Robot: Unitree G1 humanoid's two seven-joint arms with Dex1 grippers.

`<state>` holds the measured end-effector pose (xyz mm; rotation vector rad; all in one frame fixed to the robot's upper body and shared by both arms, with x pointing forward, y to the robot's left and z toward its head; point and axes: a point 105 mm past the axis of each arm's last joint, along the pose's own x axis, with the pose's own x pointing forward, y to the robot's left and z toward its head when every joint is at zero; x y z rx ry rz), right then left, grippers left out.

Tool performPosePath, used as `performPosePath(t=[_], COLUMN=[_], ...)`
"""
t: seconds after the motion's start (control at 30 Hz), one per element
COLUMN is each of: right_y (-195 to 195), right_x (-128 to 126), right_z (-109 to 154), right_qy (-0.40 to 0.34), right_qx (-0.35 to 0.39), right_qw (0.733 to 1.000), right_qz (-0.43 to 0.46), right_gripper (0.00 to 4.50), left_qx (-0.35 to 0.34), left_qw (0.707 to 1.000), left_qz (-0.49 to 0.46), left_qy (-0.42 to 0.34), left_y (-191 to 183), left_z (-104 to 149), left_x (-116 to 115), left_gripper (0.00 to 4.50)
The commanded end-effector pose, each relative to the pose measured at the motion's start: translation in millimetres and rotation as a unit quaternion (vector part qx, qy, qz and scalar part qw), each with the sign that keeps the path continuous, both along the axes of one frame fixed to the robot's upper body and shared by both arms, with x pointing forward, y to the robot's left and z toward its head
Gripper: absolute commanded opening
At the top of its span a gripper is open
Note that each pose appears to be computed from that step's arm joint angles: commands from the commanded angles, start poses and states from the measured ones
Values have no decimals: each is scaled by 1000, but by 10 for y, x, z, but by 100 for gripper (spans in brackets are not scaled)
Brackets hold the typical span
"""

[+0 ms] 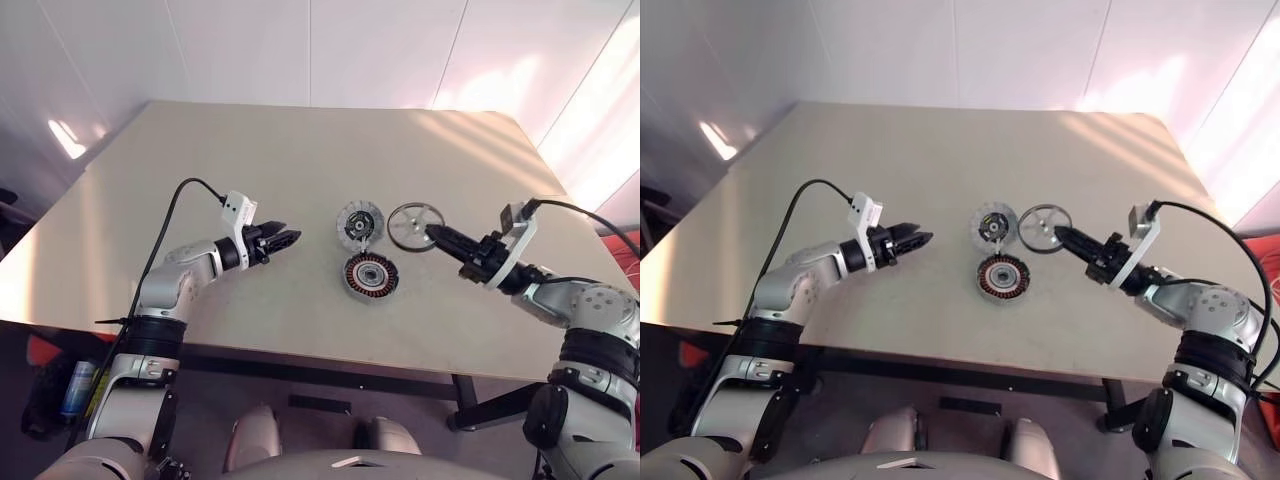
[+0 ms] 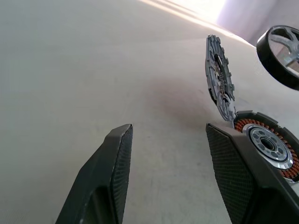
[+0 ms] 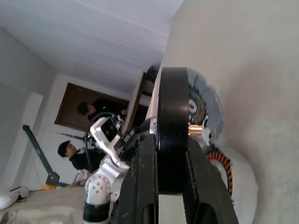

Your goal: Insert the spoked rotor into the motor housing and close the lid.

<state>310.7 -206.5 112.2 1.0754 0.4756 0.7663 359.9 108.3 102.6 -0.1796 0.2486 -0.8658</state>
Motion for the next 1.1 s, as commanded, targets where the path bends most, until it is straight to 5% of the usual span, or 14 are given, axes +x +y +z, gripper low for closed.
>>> performPosePath(t=[0.03,1.1], right_y=[180,576], right_x=[-32,-304], right_z=[153,-171], right_qy=[-36,24], right_qx=[10,40], right_qw=[999,997], right_qz=[28,55], right_gripper=[35,35], left_qx=[-6,2], left_qw=[1000,1000], left_qz=[-1,5], left_qy=[-26,-26], left_y=[10,58], left_z=[141,146], left_x=[27,10], left_gripper=[266,266])
